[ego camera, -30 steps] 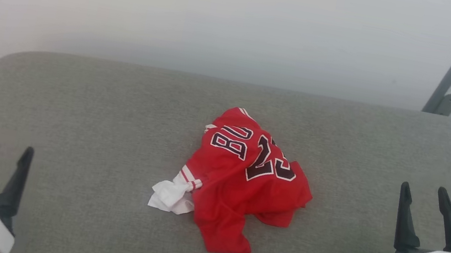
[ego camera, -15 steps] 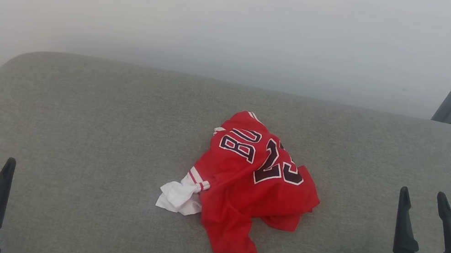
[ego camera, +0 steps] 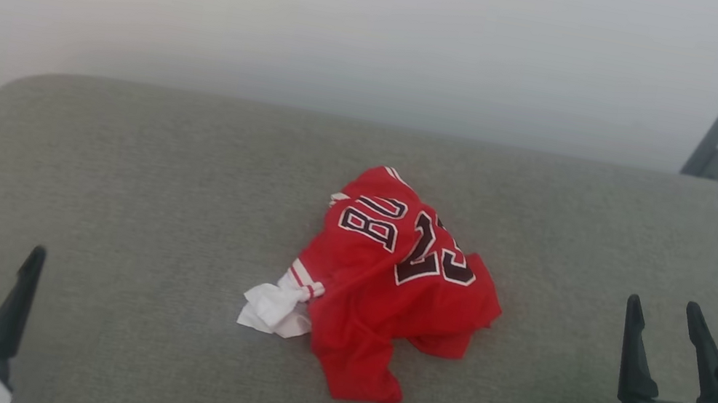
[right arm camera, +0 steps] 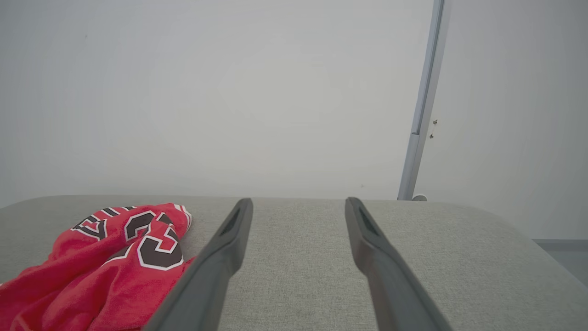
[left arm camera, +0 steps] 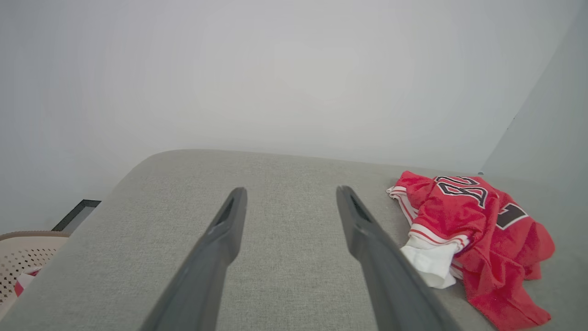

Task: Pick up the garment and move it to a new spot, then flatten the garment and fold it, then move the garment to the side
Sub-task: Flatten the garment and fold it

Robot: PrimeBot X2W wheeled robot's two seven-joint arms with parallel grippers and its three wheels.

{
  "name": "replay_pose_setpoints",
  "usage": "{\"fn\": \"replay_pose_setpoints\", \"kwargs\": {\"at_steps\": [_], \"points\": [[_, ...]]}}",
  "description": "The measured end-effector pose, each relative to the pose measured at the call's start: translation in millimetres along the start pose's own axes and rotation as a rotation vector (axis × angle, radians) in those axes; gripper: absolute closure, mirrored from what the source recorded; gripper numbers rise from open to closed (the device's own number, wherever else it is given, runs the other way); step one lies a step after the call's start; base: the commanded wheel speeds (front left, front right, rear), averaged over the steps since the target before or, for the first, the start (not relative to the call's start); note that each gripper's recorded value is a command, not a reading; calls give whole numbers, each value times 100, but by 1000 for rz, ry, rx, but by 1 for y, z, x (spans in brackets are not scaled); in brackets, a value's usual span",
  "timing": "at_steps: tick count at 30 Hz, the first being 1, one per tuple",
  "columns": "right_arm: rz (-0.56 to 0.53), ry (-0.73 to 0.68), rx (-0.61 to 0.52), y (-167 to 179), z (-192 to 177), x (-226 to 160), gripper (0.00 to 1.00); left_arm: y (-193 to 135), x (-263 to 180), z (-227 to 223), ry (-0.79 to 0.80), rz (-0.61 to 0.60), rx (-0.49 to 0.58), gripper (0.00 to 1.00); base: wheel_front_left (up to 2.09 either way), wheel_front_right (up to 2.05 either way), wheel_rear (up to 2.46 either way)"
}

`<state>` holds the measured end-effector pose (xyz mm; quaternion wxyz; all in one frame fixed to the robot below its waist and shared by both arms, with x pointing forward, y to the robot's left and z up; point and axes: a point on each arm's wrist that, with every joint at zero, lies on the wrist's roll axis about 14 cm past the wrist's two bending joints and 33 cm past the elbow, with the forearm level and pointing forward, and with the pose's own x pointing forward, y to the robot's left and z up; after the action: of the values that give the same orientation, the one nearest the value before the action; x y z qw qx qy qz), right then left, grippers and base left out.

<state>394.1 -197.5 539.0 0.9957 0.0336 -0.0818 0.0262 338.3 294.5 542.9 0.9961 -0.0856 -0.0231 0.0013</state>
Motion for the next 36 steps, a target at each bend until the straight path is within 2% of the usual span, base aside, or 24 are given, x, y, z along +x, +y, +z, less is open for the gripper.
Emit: {"fn": "replay_pose_setpoints", "kwargs": {"at_steps": [10,21,29,36], "points": [[-39,4,-13,-13,-4,9,0,-52,48,-12,119,-181,-21,0,0,0,0],[-118,65,-19,-38,-28,11,0,-120,90,-87,462,-393,-17,0,0,0,0],[-164,105,-29,-52,-42,8,0,-138,83,-159,798,-428,3,0,0,0,0],[-168,111,-29,-53,-45,11,0,-133,79,-184,945,-404,57,0,0,0,0]]}}
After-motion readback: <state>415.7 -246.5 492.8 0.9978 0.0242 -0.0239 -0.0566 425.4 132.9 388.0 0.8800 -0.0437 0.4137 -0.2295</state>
